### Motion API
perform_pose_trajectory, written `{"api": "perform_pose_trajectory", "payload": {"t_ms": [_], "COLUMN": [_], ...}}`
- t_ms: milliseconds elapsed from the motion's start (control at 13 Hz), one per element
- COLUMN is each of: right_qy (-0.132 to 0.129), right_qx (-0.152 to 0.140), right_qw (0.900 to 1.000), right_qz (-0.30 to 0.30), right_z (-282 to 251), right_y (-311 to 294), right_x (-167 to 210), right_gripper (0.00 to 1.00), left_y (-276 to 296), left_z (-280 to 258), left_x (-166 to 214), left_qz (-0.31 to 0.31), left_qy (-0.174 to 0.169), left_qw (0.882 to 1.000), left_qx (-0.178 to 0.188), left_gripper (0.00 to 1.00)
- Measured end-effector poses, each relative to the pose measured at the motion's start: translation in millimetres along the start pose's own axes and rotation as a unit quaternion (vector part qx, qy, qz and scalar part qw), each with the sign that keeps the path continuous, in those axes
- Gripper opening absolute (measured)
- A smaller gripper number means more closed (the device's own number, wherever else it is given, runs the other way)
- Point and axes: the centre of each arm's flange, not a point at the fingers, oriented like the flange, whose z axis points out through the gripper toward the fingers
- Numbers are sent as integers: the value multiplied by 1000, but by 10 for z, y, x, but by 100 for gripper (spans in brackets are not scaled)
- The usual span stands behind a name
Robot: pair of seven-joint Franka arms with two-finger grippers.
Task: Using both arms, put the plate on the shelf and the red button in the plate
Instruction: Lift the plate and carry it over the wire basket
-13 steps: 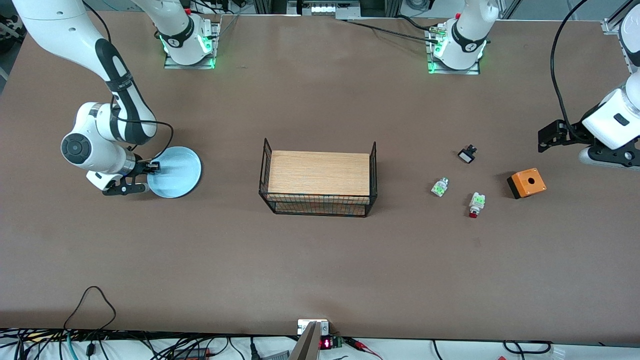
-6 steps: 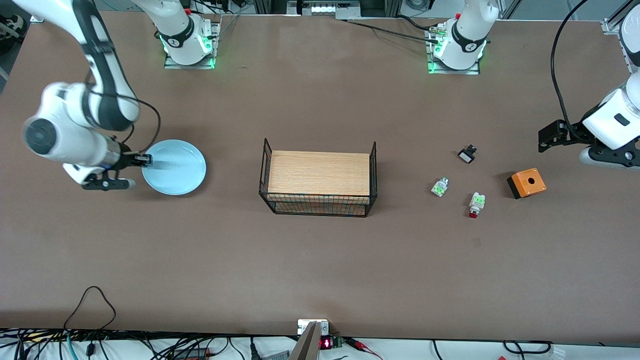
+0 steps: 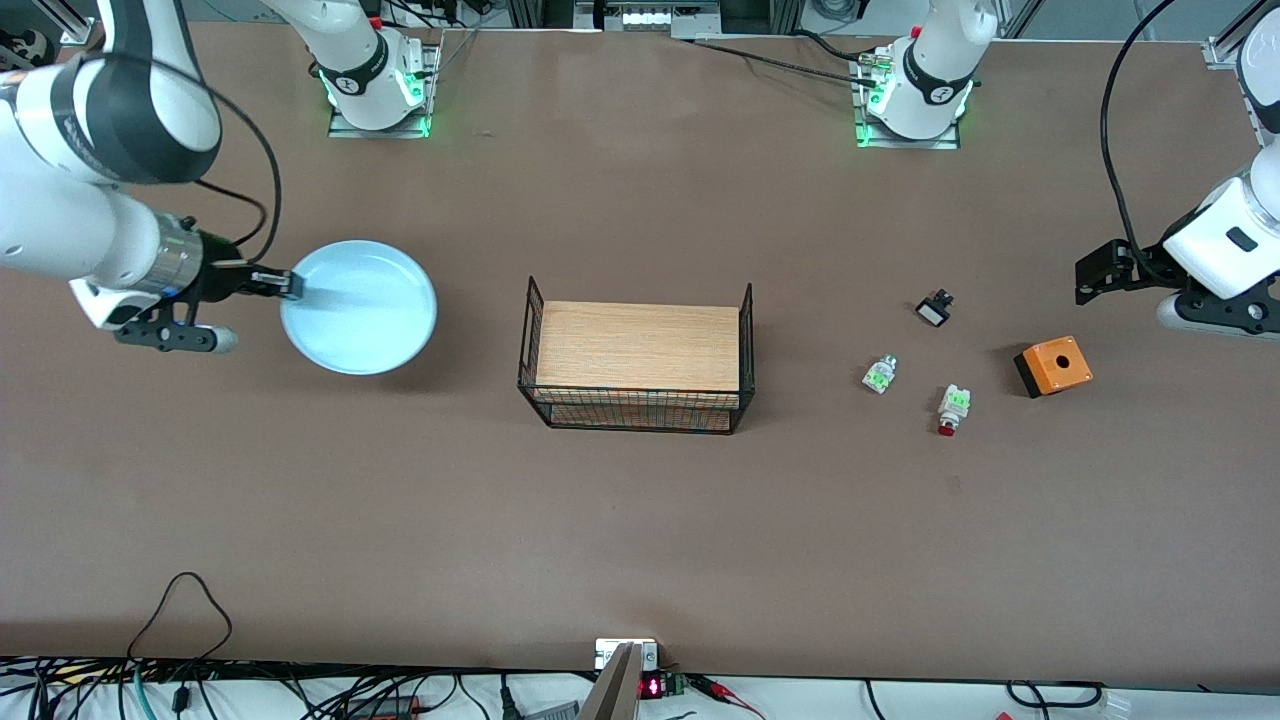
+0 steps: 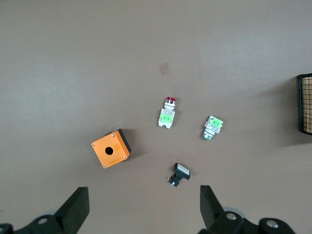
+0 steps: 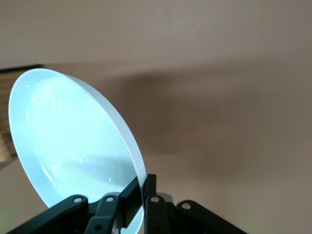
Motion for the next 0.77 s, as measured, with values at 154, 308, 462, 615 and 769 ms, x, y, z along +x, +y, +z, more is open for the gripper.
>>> {"api": "perform_pose_trajectory", "payload": {"t_ms": [154,308,462,615,769], "right_qy": [4,11,5,-5,0], "right_qx": [12,14,21,32,41], "right_qw": [999,995,988,979,970], "right_qz": [50,100,153,201,239], "right_z": [-101,-148,-115,-9,158], "right_y": [-536,-1123,-1610,-1975,-2246], "right_x": [-172,-422,-688,-875,-930], "right_gripper": [7,7,7,7,7], "left_y": [1,1,-2,-5,-25], "left_z": [9,13,13,14,21], "left_x": [3,5,5,4,-6], "left_qz": [0,0,0,0,-1], "left_qy": [-1,-1,-1,-1,-5], "left_qw": [1000,1000,1000,1000,1000], "left_qx": [0,0,0,0,-1], "left_gripper": [100,100,100,100,100]}}
